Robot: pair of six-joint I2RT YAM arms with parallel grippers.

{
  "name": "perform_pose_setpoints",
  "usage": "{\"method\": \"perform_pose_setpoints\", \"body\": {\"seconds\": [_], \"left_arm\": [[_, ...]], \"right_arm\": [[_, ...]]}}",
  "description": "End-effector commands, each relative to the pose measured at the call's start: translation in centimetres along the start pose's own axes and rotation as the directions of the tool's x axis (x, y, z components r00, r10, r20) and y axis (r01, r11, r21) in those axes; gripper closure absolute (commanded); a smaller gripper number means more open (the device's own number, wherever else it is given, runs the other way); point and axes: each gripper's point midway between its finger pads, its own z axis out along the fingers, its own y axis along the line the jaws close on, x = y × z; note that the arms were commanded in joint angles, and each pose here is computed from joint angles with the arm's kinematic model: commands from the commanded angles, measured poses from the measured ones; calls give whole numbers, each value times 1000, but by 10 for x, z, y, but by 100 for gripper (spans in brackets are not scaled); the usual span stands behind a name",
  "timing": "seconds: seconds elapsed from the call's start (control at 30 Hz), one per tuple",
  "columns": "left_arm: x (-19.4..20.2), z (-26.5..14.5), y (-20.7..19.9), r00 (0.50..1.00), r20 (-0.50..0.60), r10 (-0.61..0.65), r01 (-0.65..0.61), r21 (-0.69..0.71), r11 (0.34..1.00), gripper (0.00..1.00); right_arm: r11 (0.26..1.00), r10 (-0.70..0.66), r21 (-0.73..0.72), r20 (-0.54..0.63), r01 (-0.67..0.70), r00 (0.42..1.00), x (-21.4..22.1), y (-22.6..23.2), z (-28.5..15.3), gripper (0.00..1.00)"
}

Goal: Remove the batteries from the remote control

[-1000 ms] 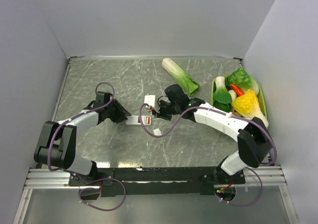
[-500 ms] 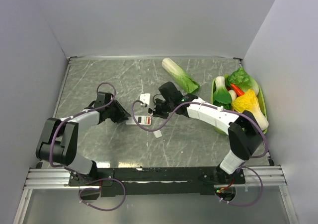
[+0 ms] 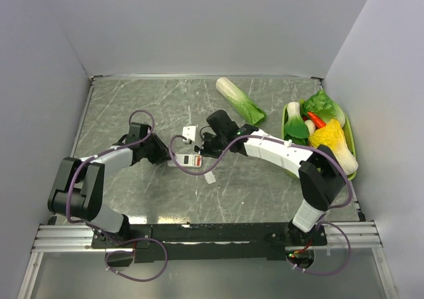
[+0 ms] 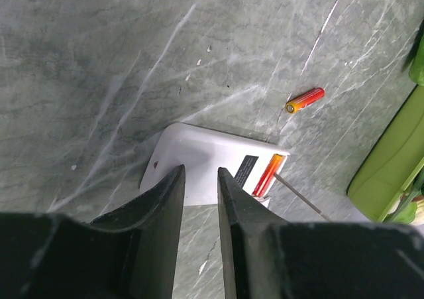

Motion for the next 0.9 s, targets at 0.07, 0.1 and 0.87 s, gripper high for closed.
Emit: {"method": "perform_pose_setpoints", "body": {"seconds": [0.07,0.1,0.87], "left_arm": [[-1,-1,0,1000,13,21,-22,16,1000,68],[-1,-1,-1,1000,11,22,-22,20,1000,68],[6,3,6,1000,-4,1,-1,21,1000,69]], "right_arm": [[1000,-24,16,-25,24,999,-5,-7,1,100],[1000,-23,19,-27,24,999,-5,-8,1,100],[999,13,41,-113,-8,994,8,4,31,100]]}}
